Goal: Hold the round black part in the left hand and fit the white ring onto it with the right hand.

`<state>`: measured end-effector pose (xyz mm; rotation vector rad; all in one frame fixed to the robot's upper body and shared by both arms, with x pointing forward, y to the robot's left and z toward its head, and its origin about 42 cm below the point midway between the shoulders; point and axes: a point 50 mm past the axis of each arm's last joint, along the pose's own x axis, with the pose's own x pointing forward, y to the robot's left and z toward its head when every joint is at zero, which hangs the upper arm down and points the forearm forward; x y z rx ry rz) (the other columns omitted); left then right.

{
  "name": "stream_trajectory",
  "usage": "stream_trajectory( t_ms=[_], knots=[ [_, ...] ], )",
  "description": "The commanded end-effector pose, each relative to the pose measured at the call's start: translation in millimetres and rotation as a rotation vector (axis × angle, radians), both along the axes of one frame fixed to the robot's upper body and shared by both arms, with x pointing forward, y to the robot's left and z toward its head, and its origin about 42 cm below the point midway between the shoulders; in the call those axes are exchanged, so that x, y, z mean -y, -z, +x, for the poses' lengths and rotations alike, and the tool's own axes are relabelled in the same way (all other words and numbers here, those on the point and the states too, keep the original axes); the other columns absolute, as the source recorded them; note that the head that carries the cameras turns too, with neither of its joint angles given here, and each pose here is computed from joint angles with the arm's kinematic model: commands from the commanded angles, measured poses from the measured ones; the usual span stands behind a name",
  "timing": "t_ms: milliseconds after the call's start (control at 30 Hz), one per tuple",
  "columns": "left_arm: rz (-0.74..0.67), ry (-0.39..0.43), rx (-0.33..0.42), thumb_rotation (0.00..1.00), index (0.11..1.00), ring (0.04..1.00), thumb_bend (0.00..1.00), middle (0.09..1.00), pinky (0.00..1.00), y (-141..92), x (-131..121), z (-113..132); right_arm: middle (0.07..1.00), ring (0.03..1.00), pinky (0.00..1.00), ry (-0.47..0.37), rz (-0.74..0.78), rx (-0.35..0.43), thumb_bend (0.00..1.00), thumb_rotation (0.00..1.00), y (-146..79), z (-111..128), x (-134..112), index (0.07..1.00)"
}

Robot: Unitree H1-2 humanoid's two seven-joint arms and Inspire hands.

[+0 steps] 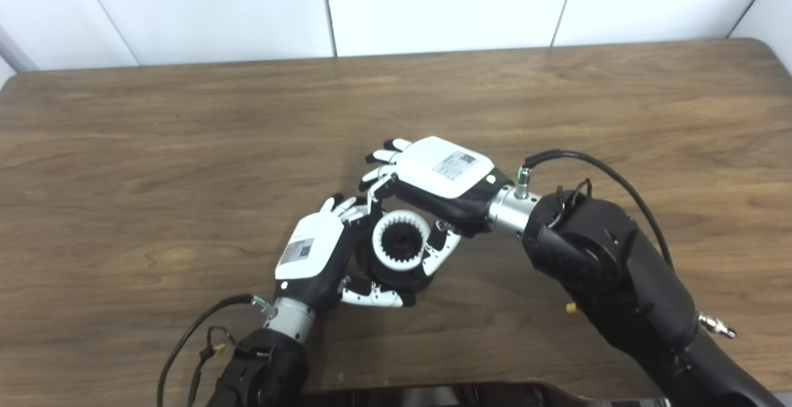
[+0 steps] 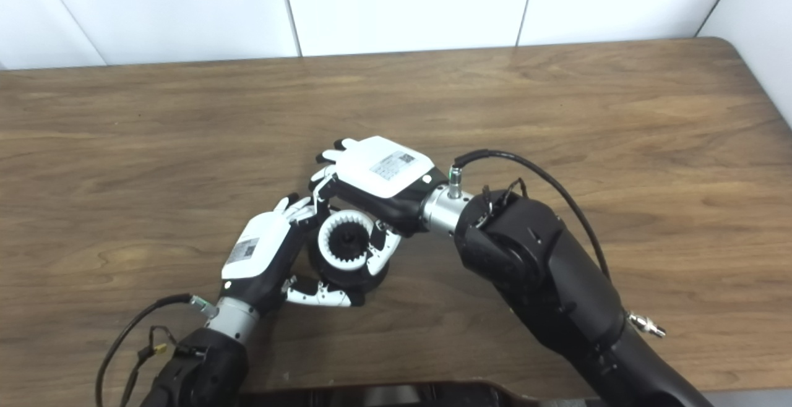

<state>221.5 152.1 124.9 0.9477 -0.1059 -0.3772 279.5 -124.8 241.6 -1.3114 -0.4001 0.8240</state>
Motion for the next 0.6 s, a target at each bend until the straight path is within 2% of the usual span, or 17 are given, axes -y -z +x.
stream_trajectory(
  t_ms=[0, 567],
  knots=[
    [0.011, 0.024, -0.033, 0.07, 0.481, 0.921, 0.53, 0.802, 1.00, 0, 6, -1, 0.834, 0.947, 1.00, -0.052, -0.012, 0.017, 0.52, 0.14, -7, -2, -7, 0.484],
    [0.022, 0.022, -0.032, 0.07, 0.481, 0.918, 0.53, 0.812, 1.00, -4, 9, -4, 0.840, 0.958, 1.00, 0.000, -0.047, -0.017, 0.52, 0.15, 2, 8, 6, 0.491]
  ],
)
